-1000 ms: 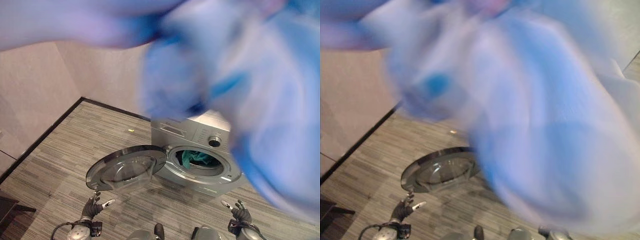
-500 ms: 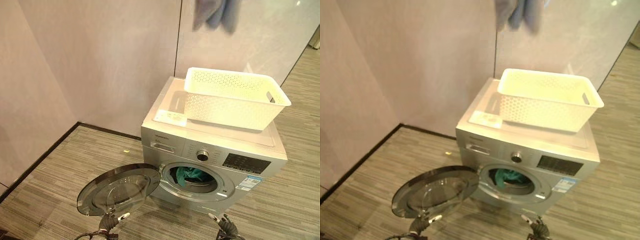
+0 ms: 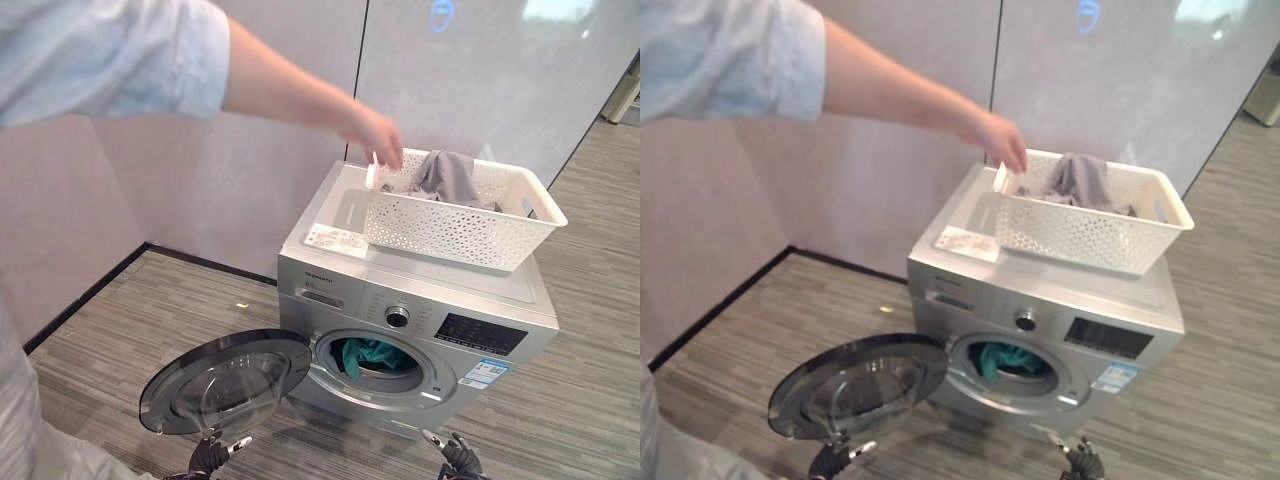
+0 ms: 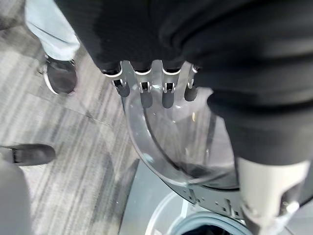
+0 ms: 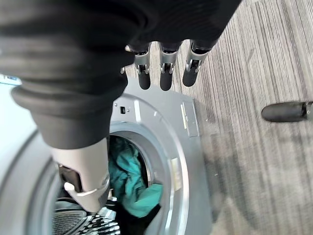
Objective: Grab the laundry basket,head to the washer,open it,put in the laundry and shut it.
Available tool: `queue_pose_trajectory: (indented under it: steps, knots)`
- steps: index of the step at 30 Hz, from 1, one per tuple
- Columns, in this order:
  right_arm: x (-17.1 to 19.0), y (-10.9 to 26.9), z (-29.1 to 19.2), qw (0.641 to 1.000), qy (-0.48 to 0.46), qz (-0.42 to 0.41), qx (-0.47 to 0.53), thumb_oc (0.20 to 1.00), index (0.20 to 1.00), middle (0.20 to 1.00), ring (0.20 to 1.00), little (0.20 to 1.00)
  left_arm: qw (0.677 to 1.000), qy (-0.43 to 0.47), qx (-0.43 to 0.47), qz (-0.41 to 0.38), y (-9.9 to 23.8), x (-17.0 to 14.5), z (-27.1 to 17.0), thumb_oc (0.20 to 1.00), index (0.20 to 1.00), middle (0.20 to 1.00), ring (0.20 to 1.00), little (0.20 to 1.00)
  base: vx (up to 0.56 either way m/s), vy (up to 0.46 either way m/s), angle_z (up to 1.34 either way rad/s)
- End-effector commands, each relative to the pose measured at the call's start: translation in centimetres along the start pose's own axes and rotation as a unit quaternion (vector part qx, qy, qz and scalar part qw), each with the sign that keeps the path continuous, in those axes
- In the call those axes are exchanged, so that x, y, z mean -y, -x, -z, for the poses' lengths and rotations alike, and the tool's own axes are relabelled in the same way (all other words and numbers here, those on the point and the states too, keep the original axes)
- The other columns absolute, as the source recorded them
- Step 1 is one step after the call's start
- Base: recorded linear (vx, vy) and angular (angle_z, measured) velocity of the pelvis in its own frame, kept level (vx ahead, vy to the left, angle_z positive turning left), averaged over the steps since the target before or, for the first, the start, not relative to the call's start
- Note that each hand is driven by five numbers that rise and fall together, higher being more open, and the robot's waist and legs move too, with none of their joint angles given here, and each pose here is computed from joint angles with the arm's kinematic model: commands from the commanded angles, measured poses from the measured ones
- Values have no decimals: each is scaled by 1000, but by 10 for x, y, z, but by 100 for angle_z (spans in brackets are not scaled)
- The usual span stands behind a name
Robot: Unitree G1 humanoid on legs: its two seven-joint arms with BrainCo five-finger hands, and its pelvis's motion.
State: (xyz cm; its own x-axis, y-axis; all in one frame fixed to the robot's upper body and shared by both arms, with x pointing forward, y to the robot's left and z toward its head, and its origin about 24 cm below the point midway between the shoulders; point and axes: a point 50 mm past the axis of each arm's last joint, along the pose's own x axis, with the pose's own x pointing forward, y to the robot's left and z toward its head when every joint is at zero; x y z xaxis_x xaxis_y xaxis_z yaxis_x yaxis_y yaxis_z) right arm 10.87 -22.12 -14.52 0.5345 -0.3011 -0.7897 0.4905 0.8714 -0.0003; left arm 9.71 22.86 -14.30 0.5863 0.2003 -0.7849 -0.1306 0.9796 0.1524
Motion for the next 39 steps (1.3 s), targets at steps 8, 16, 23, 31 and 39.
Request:
queue_pose_trajectory:
  steps: [8,16,23,31,39]
  knots:
    - [50,26,-162,923,-135,100,346,1000,1000,1000,1000,1000,998,41,44,-3,-7,4,-24,1000,1000,1000,1000,1000,0,0,0]
    - [108,98,-266,791,-104,235,556,1000,1000,1000,1000,1000,998,33,47,-1,-7,0,-25,1000,1000,1000,1000,1000,1,42,-11]
    - [119,135,-311,731,-83,260,625,1000,1000,1000,1000,1000,998,-12,68,15,-7,-6,-38,1000,1000,1000,1000,1000,-13,104,-11]
    - [107,161,-350,708,-26,222,670,1000,1000,1000,1000,1000,993,-54,92,44,-11,-4,-56,1000,1000,1000,1000,1000,18,30,8]
    - [109,181,-408,723,82,204,655,1000,1000,1000,1000,1000,988,-87,108,71,-13,2,-70,1000,1000,1000,1000,1000,125,-159,100]
